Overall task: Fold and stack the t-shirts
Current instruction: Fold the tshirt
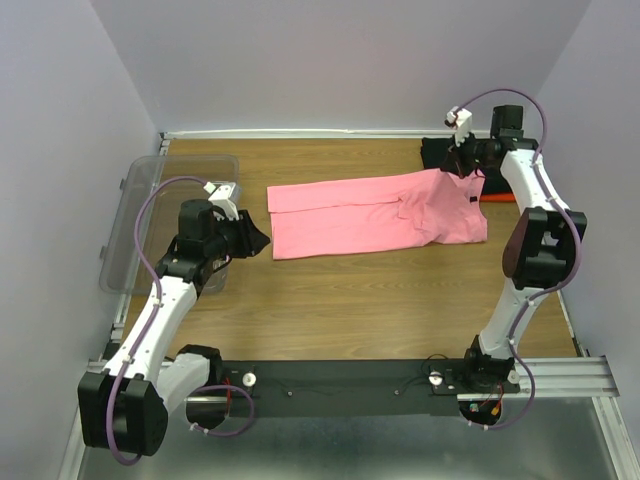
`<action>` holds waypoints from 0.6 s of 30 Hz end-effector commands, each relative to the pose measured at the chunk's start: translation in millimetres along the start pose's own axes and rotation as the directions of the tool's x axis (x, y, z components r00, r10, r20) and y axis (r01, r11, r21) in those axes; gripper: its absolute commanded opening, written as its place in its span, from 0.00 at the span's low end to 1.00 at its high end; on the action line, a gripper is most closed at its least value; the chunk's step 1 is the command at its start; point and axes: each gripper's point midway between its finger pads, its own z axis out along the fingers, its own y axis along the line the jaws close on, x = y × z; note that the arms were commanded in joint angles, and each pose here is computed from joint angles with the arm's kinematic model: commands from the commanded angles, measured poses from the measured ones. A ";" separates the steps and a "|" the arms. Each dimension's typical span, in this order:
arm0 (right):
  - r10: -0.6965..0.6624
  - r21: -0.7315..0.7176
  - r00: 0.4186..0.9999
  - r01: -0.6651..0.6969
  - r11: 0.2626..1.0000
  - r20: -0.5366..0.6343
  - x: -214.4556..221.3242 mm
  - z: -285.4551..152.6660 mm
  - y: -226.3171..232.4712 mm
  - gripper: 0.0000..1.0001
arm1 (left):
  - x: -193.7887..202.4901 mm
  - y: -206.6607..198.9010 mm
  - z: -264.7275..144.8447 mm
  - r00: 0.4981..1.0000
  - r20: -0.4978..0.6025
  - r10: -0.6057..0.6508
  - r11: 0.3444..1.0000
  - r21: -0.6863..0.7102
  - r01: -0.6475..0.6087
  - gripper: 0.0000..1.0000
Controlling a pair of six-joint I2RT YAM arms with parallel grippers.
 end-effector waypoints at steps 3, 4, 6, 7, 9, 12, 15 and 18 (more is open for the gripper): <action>-0.018 0.051 0.999 0.020 0.998 -0.031 -0.1 -1.4 -13.7 0.01 | -0.4 -7.2 -1.5 0.999 0.021 0.039 0.998 0.044 -0.040 0.41; -0.018 0.051 0.999 0.019 0.998 -0.032 -0.3 -0.7 -13.6 0.01 | -0.4 -7.2 -1.2 0.999 0.021 0.043 0.998 0.046 -0.043 0.41; -0.020 0.054 0.999 0.022 0.998 -0.030 -2.8 0.0 -14.7 0.02 | 0.4 -7.2 -1.1 0.999 0.019 0.042 0.998 0.047 -0.043 0.41; -0.022 0.057 0.999 0.024 0.998 -0.031 -4.1 0.6 -14.9 0.02 | 0.1 -7.5 -1.1 0.999 0.020 0.043 0.998 0.049 -0.044 0.41; -0.016 0.056 0.999 0.018 0.998 -0.034 -4.4 3.4 -15.0 0.02 | -0.3 -8.1 -2.1 0.999 0.024 0.044 0.998 0.050 -0.046 0.41; -0.014 0.060 0.999 0.016 0.998 -0.039 -5.4 7.5 -16.1 0.02 | -0.9 -9.3 -2.9 0.998 0.030 0.046 0.997 0.055 -0.048 0.41; -0.005 0.072 0.999 0.008 0.997 -0.053 -2.8 11.0 -18.7 0.05 | -0.7 -9.8 -2.7 0.999 0.030 0.045 0.997 0.058 -0.047 0.41; 0.016 0.106 0.997 -0.007 0.994 -0.082 2.9 9.5 -22.7 0.28 | -0.8 -10.5 -3.0 0.998 0.031 0.048 0.997 0.061 -0.049 0.41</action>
